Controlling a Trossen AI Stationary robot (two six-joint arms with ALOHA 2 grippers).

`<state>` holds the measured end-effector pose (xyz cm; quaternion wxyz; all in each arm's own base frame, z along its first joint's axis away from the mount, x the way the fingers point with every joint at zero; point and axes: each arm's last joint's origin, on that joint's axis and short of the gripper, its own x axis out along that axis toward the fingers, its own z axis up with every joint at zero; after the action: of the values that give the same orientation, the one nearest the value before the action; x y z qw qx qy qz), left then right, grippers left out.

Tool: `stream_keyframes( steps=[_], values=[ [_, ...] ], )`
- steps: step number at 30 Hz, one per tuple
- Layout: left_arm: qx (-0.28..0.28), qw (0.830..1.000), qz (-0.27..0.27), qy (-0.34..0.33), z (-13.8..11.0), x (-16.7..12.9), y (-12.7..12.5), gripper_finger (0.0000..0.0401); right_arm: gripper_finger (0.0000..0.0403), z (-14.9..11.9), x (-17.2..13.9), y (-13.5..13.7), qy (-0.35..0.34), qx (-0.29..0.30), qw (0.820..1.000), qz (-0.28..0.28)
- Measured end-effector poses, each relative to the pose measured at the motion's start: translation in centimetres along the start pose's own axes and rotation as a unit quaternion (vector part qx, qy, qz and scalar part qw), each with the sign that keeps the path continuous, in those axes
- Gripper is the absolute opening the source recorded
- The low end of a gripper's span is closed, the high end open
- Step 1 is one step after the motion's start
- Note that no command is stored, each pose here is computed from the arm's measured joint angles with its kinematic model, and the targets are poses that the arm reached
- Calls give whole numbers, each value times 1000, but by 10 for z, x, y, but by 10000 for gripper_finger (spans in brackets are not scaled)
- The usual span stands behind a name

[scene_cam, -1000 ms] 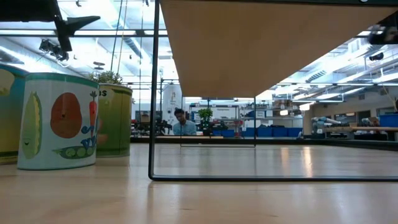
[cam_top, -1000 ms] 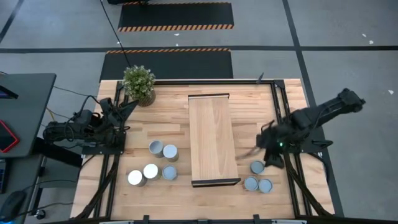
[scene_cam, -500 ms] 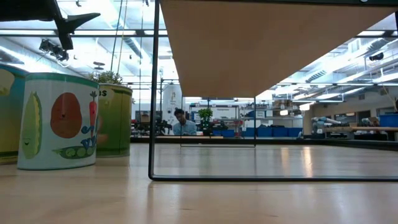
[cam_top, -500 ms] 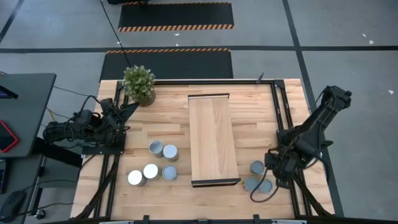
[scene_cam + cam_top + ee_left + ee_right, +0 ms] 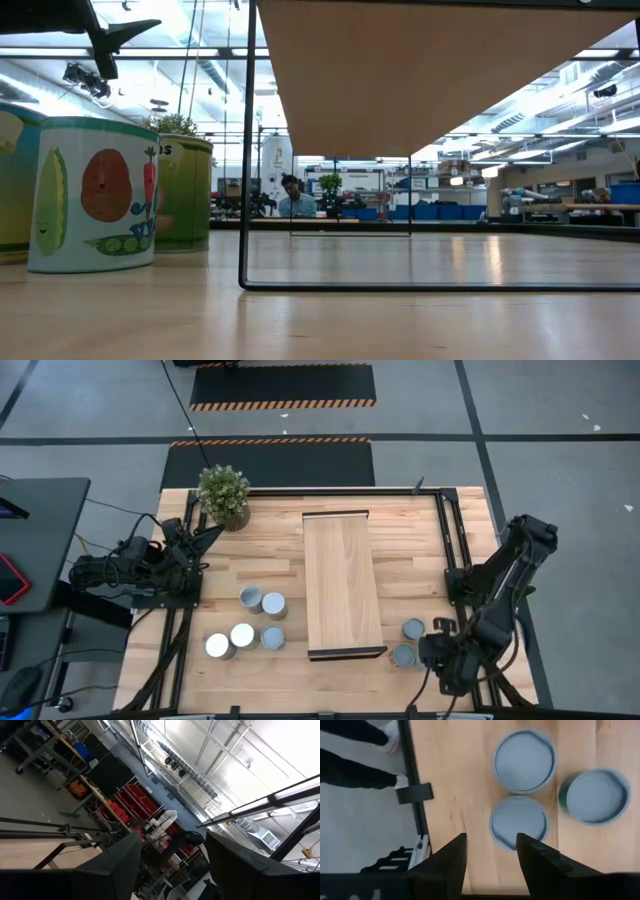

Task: Pick and place cans onto a shelf
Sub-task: Put the canned peas on the shelf

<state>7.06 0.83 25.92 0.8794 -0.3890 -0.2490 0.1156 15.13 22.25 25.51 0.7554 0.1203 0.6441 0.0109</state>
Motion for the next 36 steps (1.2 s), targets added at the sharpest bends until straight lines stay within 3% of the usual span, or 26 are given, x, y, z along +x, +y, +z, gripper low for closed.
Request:
stream_keyframes(
  steps=[5,15,17,26,36],
  values=[
    [2,1000,3,3,-1,0,1,231,211,-1,14,4,45,24,999,-8],
    [13,1000,15,17,-4,0,3,231,375,2,22,3,5,38,998,-55],
    [13,1000,16,18,-4,0,3,231,393,2,28,2,5,37,997,-66],
    [12,1000,12,19,-4,0,3,231,392,0,48,3,30,38,994,-97],
    [12,1000,12,20,-4,0,3,231,399,4,56,3,21,85,990,-109]
  ],
)
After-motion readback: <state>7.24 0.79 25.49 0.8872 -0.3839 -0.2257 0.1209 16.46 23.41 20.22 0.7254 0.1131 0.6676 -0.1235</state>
